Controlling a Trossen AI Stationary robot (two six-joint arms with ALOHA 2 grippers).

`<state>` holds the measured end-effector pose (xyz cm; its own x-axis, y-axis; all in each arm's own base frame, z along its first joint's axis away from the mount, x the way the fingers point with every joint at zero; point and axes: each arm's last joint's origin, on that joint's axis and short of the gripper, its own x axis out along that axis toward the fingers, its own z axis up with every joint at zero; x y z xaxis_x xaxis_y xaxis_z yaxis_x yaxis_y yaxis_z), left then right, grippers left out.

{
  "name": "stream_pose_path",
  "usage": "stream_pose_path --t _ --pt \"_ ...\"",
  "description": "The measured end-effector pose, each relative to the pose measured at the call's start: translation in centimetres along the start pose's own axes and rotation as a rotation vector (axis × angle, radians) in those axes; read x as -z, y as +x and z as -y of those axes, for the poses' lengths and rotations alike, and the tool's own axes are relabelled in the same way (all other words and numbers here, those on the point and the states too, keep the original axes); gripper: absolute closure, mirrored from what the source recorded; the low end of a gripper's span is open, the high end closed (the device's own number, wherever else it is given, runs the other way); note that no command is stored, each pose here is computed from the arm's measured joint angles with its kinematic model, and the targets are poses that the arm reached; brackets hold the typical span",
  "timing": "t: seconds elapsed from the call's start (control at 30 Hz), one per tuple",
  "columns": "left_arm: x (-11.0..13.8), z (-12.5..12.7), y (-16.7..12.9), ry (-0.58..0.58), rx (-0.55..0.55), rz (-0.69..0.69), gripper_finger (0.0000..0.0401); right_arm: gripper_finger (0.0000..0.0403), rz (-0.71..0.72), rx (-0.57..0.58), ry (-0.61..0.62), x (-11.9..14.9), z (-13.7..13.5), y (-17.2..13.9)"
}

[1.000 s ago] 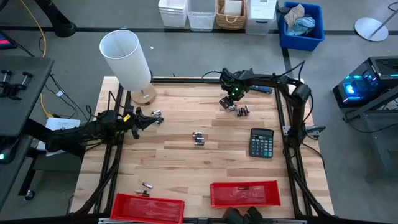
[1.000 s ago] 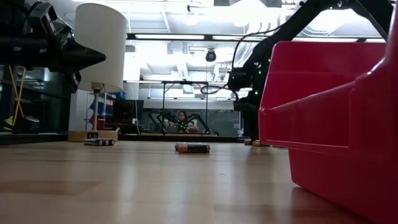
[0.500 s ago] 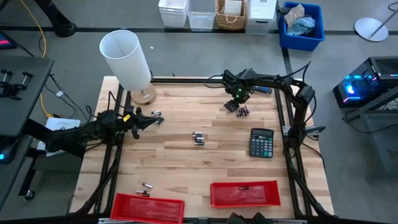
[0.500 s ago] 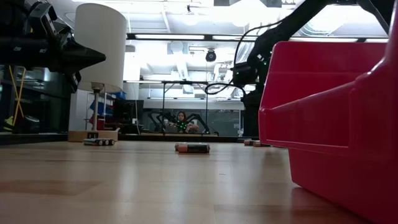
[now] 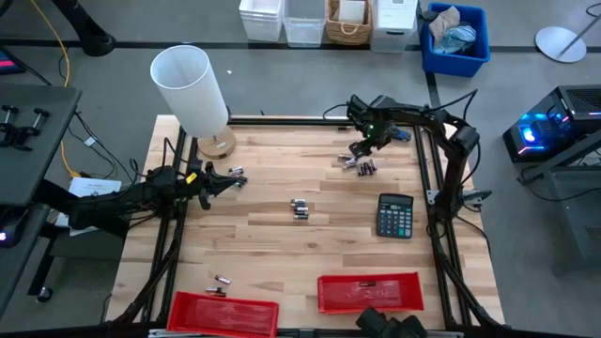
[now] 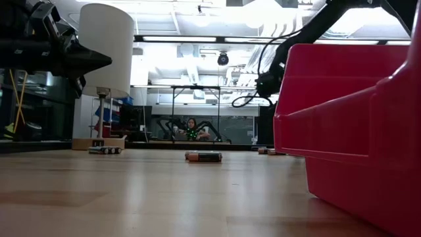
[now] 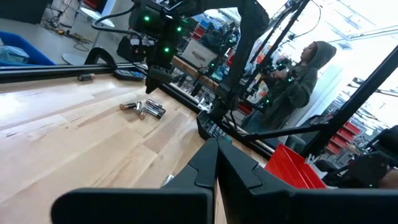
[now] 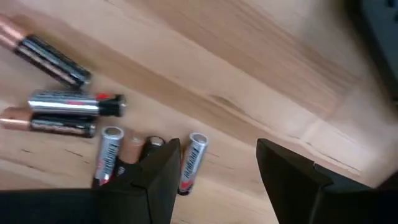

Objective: Sort batteries
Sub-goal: Put the silver battery into the red left bin

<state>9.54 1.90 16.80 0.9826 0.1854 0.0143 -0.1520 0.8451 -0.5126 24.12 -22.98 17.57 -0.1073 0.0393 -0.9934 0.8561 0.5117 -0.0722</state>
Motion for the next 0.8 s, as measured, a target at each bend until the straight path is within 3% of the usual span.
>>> stream_pose_path --t 0.1,0.2,0.3,0.4,0.53,0.8 --pt "0.0 0.0 0.0 0.0 0.0 0.0 0.0401 0.0197 -0.027 -0.034 -0.009 0.7 0.1 0.2" --pt "0.0 0.0 0.0 0.0 0.0 0.0 0.0401 0.0197 0.003 -0.085 0.008 3.2 0.4 0.4" --pt "0.0 0.0 0.0 0.0 0.0 0.0 0.0401 0.0197 0.091 -0.124 0.102 6.3 1.4 0.2" --pt "0.0 0.0 0.0 0.0 0.0 0.0 0.0401 0.0197 0.239 -0.169 0.209 7.5 2.1 -0.6" --pt "0.0 0.0 0.0 0.0 0.0 0.0 0.0401 0.0197 0.321 -0.197 0.28 6.7 2.0 -0.4" --pt "0.0 0.0 0.0 0.0 0.0 0.0 0.0401 0.0197 0.213 -0.106 0.279 3.5 0.9 2.3"
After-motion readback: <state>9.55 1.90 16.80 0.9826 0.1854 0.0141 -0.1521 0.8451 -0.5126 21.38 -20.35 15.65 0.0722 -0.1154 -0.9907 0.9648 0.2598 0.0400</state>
